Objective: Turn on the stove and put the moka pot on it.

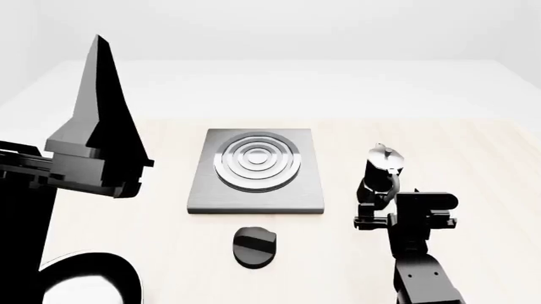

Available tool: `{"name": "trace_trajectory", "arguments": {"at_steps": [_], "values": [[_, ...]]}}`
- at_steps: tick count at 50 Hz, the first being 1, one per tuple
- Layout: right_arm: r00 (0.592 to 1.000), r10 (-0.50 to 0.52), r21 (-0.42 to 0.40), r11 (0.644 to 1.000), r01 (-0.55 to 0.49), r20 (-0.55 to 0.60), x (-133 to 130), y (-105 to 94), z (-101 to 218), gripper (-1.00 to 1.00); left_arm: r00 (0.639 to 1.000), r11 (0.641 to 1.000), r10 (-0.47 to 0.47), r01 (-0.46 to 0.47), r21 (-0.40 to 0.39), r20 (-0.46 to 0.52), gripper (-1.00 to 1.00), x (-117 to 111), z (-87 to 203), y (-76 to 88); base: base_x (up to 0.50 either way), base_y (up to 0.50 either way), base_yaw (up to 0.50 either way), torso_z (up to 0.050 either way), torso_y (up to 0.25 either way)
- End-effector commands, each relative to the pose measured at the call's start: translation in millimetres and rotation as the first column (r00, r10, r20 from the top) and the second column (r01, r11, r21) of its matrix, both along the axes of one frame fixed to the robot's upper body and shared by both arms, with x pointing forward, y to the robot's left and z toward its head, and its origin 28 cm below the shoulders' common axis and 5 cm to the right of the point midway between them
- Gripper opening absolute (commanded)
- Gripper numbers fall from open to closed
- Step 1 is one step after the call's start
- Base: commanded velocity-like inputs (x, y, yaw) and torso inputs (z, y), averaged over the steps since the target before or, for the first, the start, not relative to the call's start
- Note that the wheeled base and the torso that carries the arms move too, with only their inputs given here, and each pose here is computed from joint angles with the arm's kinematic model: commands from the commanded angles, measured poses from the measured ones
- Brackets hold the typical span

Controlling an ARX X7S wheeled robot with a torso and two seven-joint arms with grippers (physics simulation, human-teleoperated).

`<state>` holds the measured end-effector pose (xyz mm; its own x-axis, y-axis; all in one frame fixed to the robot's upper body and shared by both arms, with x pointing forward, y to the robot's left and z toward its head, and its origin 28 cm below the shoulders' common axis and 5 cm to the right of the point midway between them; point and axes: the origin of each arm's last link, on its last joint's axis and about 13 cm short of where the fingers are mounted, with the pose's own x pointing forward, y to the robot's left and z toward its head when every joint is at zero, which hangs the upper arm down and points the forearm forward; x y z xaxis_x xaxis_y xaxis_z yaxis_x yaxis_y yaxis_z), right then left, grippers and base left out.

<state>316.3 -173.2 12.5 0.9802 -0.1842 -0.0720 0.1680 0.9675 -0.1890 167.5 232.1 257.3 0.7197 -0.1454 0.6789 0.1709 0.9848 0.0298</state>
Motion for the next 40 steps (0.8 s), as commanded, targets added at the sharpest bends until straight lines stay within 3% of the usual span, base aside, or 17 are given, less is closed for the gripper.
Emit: {"name": "trace_trajectory", "arguments": {"at_steps": [1,7,8,23,40], "values": [[1.000,-0.007,-0.001,1.000,0.007,-0.005,0,-2.3,-2,1.00,1.000,1.000,-0.004,0.004,0.000,-0.002,1.00,0,-1,-0.6,0.00,0.00,0.00,0.000,0.000],[1.000,-0.006,-0.002,1.000,0.006,0.002,0,-2.0,0,1.00,1.000,1.000,-0.004,0.004,0.000,-0.005,1.00,1,-2,-0.4,0.00,0.00,0.00,0.000,0.000],[1.000,-0.004,-0.002,1.000,0.004,0.009,-1,-1.7,1,-1.00,1.000,1.000,-0.004,0.004,-0.001,-0.005,1.00,1,-2,-0.4,0.00,0.00,0.00,0.000,0.000],[0.998,0.011,-0.012,1.000,-0.010,0.061,-1,1.2,17,-1.00,1.000,1.000,-0.009,0.009,-0.004,-0.009,1.00,1,-2,-0.8,0.00,0.00,0.00,0.000,0.000],[0.971,0.085,-0.133,0.990,-0.055,0.225,37,16.2,114,-1.00,1.000,1.000,-0.009,0.009,-0.012,-0.007,1.00,0,-1,0.0,0.00,0.00,0.00,0.000,0.001]]}}
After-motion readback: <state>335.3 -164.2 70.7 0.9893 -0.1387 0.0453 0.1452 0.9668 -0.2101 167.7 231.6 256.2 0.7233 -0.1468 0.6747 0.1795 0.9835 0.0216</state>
